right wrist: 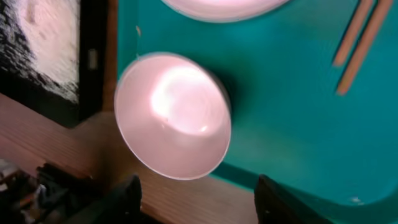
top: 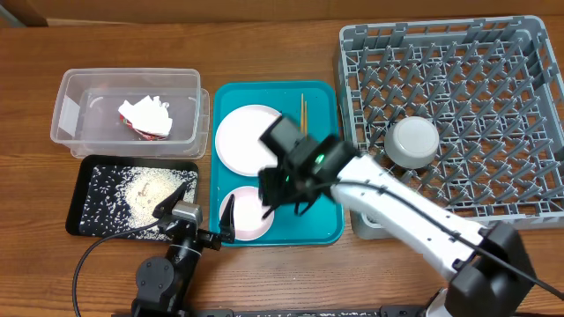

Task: Sort waste into correct bins and load items into the dishwasher
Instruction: 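Reach to the pink bowl and grasp its rim with right gripper, then lift the pink bowl with right gripper and carry it into rack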

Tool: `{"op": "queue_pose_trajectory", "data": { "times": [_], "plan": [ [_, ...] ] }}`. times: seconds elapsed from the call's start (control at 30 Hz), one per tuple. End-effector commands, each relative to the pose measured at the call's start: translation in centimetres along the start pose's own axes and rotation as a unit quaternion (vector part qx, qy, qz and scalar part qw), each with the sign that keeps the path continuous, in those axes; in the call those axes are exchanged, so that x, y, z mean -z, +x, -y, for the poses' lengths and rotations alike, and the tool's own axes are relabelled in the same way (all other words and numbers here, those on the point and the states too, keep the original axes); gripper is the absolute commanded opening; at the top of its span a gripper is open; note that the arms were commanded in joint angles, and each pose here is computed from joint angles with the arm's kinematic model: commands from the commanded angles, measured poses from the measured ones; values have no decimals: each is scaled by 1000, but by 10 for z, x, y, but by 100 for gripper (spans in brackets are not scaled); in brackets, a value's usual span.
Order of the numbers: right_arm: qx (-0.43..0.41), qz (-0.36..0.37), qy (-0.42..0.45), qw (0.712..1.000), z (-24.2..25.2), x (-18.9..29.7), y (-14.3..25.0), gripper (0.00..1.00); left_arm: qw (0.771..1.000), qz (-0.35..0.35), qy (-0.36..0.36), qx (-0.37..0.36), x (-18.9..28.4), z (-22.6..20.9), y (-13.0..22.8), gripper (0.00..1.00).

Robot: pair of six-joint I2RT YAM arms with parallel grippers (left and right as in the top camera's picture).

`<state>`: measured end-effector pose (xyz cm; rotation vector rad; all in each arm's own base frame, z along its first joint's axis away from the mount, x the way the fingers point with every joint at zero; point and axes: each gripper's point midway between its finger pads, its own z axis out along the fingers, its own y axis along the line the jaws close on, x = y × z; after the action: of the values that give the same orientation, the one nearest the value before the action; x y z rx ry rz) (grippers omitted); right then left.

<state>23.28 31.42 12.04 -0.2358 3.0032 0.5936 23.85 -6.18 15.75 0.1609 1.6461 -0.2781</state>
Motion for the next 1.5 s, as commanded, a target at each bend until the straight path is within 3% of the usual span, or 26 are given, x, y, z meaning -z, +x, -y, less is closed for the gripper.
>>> {"op": "queue_pose_trajectory", "data": {
  "times": [0.0,0.1,0.2,0.5,0.7,0.9,1.07,1.17,1.23,1.33,1.47],
  "plan": [
    [-64,-11,7,998,4,-21,21,56,1000,3,-2,7,0,-1,0,100],
    [-91,-2,6,996,11,-41,26,54,1000,3,-1,7,0,-1,0,100],
    [-109,2,3,994,19,-57,29,43,1000,3,-1,7,0,-1,0,100],
    [-143,-28,17,989,29,-78,40,29,1000,3,-1,7,0,-1,0,100],
    [-159,-24,21,987,34,-76,35,5,1000,3,-1,7,0,-1,0,100],
    [-131,28,19,991,45,-45,-1,4,1000,3,-2,7,0,-1,0,100],
    [-126,151,91,976,75,30,-42,4,1000,3,-2,7,0,-1,0,100],
    [-145,263,178,937,114,100,-63,4,1000,3,-1,7,0,-1,0,100],
    [-159,343,249,892,143,150,-70,4,1000,3,-1,7,0,-1,0,100],
    [-182,457,376,785,190,234,-66,4,1000,3,-2,7,0,-1,0,100],
    [-188,491,523,671,235,304,-45,4,1000,3,-2,7,0,-1,0,100]
  ]
}}
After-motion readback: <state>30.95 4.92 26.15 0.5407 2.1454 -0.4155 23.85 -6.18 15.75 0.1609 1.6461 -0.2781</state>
